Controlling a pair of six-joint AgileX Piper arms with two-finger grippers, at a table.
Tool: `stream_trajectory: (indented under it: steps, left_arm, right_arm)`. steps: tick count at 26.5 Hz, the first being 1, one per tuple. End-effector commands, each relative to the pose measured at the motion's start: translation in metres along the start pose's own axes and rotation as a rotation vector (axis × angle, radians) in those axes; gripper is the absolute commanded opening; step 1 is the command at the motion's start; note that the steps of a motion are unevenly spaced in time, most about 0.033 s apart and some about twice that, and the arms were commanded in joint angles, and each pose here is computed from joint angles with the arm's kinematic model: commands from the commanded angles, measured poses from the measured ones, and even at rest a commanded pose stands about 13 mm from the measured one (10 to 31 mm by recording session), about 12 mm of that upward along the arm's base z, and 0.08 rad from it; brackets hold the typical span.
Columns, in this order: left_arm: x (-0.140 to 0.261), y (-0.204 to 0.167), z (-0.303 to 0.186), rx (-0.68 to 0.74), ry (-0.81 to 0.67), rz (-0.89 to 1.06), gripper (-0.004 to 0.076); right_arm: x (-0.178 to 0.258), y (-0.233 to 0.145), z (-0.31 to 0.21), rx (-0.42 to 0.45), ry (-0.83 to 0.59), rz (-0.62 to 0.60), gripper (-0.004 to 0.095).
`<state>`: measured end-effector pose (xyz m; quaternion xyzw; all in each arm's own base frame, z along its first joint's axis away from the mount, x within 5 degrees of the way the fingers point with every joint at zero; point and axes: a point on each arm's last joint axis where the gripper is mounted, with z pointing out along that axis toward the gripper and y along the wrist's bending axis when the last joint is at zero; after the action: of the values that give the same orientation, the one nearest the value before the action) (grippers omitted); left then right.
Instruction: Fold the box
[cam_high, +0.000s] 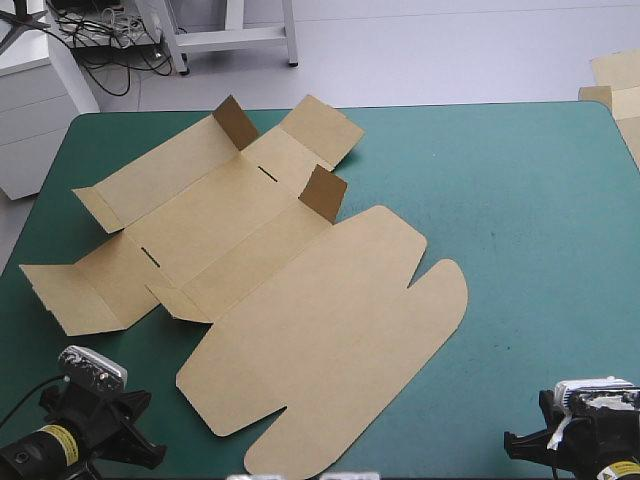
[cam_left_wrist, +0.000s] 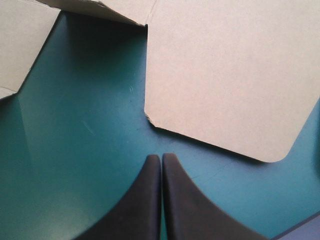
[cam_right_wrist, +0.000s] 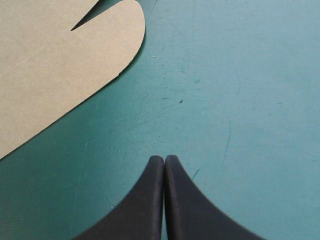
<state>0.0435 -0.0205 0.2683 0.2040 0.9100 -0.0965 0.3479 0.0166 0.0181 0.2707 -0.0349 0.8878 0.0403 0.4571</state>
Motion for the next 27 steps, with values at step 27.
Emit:
stream_trajectory:
  steps: [27]
  left_arm:
    - [-0.005,0.0,-0.001,-0.007,-0.031,0.003,-0.001]
  right_arm:
    - [-0.1,-0.004,-0.01,-0.062,-0.01,-0.081,-0.0015]
